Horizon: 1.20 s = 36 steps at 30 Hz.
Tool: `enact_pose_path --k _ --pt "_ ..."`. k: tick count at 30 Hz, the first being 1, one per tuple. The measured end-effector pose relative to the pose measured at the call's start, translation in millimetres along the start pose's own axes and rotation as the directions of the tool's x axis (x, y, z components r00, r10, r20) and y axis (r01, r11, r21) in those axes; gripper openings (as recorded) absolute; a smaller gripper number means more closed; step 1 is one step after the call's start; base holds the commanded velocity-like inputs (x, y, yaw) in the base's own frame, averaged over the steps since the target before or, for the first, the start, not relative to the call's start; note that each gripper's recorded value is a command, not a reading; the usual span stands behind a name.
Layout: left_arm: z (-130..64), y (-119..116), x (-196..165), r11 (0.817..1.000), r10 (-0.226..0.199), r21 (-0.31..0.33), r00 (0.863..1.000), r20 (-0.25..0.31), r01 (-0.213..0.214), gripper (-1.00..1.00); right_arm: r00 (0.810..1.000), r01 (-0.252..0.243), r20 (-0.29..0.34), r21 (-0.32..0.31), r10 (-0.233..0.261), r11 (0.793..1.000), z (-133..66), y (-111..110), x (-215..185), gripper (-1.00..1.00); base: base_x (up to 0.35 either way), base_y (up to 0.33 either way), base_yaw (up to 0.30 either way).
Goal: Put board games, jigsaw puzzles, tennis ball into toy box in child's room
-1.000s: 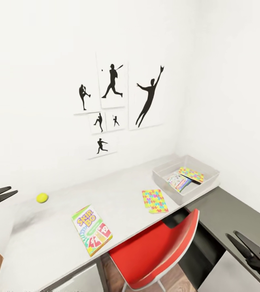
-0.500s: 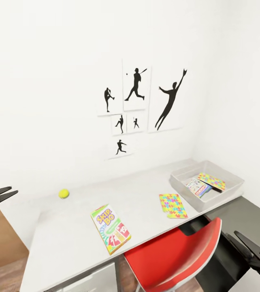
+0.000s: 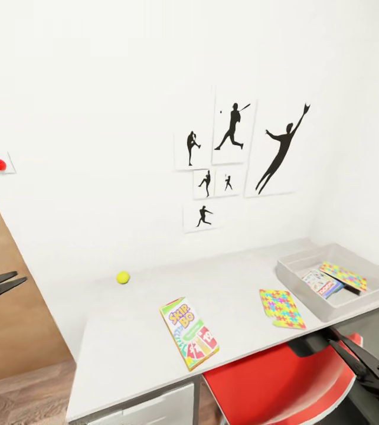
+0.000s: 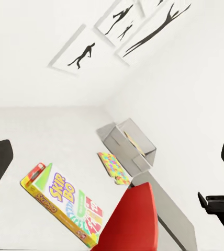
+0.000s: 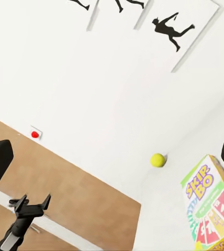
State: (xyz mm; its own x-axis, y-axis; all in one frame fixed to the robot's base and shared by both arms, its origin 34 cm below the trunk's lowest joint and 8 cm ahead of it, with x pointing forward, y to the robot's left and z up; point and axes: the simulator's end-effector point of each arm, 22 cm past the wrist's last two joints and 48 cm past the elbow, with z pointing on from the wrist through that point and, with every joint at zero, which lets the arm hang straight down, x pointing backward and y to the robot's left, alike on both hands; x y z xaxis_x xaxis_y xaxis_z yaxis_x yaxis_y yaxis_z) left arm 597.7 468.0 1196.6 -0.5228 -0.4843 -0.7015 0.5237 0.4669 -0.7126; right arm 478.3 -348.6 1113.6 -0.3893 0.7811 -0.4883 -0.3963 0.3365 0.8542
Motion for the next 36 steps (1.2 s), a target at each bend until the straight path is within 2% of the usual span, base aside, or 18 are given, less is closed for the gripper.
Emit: enact_pose_path --k 36 --pt "-0.1 -0.5 -0.3 1.0 0.002 0.001 1.0 0.0 -0.002 1.0 1.0 0.006 -0.012 0.015 -0.005 1.0 2.6 -3.5 6.0 1.0 0.0 0.084 0.011"
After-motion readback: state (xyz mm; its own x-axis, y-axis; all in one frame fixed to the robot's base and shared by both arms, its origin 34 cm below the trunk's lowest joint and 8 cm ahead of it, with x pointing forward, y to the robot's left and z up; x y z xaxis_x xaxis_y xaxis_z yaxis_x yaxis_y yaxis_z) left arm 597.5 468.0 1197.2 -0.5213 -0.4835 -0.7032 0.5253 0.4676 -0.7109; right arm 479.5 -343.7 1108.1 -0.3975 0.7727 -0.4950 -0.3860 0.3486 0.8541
